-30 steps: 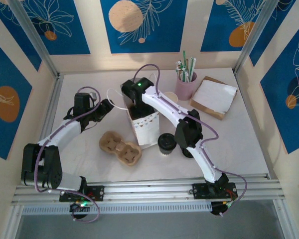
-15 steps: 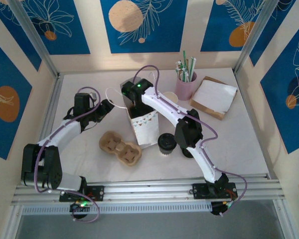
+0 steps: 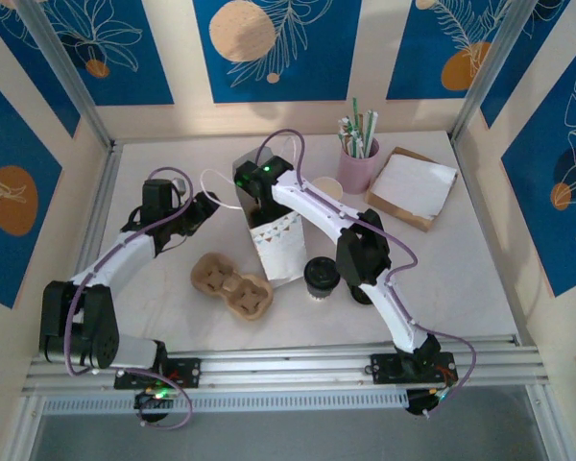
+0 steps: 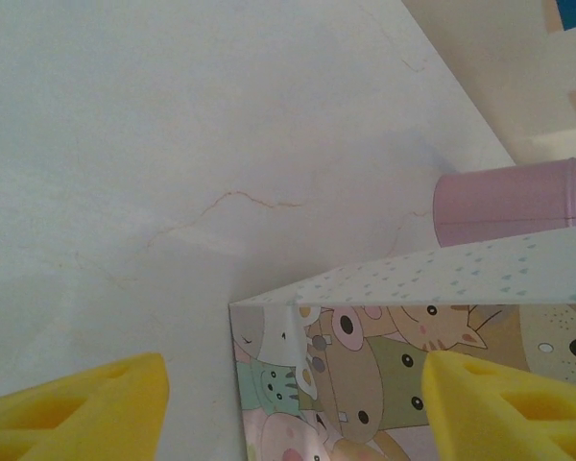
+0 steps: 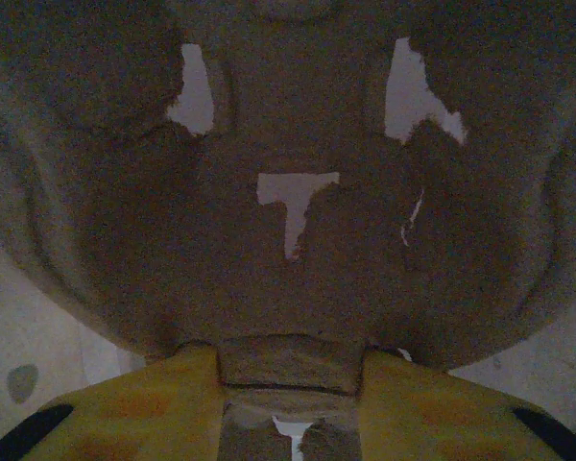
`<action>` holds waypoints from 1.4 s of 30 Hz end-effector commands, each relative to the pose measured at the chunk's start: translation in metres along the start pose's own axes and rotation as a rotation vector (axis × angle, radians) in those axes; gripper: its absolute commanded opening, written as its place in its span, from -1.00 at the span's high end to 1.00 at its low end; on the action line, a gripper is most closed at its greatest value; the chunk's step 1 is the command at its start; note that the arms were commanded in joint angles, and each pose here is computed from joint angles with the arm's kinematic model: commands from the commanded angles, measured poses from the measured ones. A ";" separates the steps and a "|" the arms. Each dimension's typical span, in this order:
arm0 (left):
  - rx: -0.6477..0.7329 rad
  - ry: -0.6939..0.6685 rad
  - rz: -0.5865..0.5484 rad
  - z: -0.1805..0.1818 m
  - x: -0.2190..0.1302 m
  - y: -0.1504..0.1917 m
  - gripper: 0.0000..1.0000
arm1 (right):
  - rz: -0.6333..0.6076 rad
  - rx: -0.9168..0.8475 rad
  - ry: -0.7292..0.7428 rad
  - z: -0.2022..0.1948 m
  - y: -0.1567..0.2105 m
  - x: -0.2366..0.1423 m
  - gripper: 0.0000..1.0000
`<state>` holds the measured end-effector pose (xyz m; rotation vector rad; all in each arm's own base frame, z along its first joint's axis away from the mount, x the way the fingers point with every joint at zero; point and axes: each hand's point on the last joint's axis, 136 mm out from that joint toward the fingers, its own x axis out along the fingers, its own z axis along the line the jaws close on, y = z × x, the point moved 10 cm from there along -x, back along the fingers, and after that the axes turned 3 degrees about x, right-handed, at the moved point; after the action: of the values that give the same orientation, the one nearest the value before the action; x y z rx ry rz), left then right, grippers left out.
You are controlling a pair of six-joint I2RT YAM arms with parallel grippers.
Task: Pack the takeout coffee
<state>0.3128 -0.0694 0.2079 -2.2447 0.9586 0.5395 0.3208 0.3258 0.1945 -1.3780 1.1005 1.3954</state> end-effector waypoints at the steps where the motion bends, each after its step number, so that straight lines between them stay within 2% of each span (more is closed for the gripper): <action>1: 0.038 0.014 -0.027 -0.014 -0.009 -0.006 -0.41 | 0.011 0.023 -0.018 -0.004 0.007 -0.014 0.17; 10: 0.046 0.009 -0.031 -0.018 -0.012 -0.007 -0.44 | -0.008 0.022 -0.033 -0.005 0.008 -0.023 -0.06; 26: 0.050 0.005 -0.030 -0.020 -0.013 -0.006 -0.45 | -0.014 0.019 -0.040 -0.004 0.009 -0.027 -0.30; 39: 0.051 0.003 -0.032 -0.020 -0.013 -0.006 -0.45 | -0.021 0.017 -0.044 -0.004 0.010 -0.030 -0.60; 42: 0.053 0.003 -0.031 -0.020 -0.013 -0.005 -0.45 | -0.021 0.017 -0.046 -0.005 0.010 -0.031 -0.61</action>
<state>0.3113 -0.0707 0.2182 -2.2341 0.9387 0.5431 0.3187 0.3240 0.2027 -1.3678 1.0928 1.3903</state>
